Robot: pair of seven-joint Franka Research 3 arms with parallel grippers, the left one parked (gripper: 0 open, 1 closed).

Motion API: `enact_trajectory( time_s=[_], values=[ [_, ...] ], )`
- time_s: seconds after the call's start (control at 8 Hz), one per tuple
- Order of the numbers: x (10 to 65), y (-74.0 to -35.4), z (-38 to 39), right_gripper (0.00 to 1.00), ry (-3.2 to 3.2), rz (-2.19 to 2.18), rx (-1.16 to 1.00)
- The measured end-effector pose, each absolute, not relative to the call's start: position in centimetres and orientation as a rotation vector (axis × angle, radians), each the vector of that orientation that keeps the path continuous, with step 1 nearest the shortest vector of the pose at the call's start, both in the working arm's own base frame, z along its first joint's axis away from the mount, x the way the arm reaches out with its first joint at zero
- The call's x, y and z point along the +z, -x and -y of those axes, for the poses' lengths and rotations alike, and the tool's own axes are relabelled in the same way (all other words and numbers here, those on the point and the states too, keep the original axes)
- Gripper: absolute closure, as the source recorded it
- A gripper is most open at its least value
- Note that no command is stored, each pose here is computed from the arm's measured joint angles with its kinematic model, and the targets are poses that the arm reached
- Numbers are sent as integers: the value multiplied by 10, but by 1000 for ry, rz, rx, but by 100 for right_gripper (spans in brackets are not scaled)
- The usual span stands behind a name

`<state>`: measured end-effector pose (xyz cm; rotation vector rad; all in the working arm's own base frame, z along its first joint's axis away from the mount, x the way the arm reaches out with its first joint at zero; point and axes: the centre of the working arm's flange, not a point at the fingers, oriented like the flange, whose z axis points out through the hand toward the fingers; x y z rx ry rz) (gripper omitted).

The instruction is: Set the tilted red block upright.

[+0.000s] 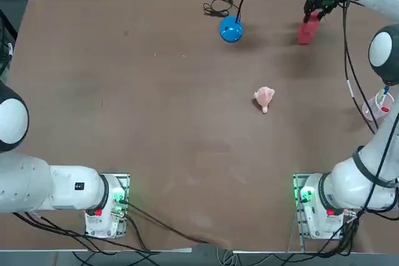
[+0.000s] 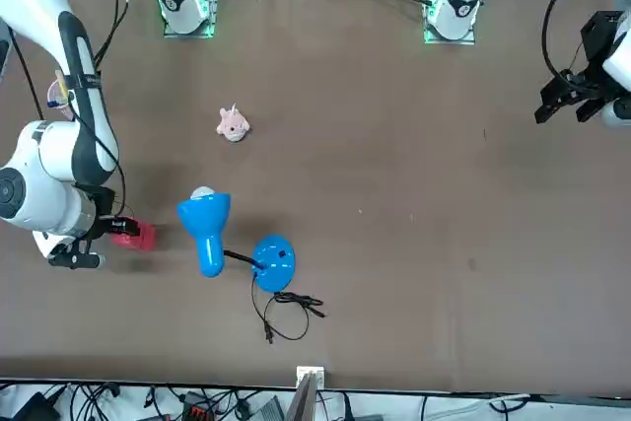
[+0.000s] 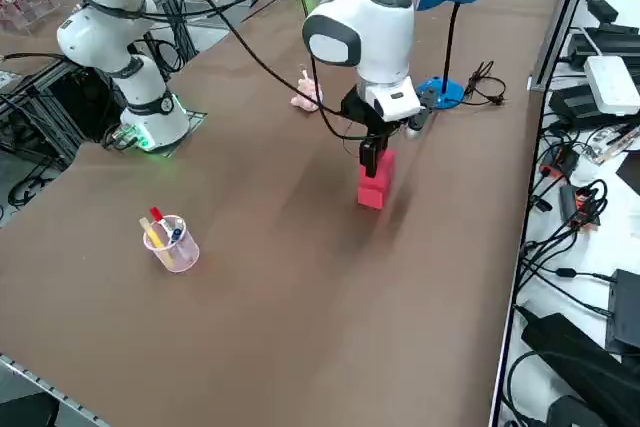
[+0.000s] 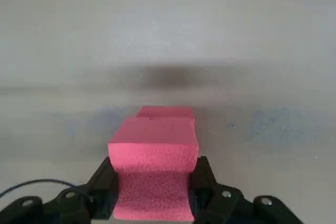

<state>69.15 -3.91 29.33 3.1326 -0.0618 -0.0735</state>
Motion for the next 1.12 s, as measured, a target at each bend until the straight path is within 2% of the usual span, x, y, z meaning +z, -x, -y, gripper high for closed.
enact_trajectory(
  time_s=[1.12],
  values=[
    [283, -692, 40, 31, -3133, 64, -95]
  ],
)
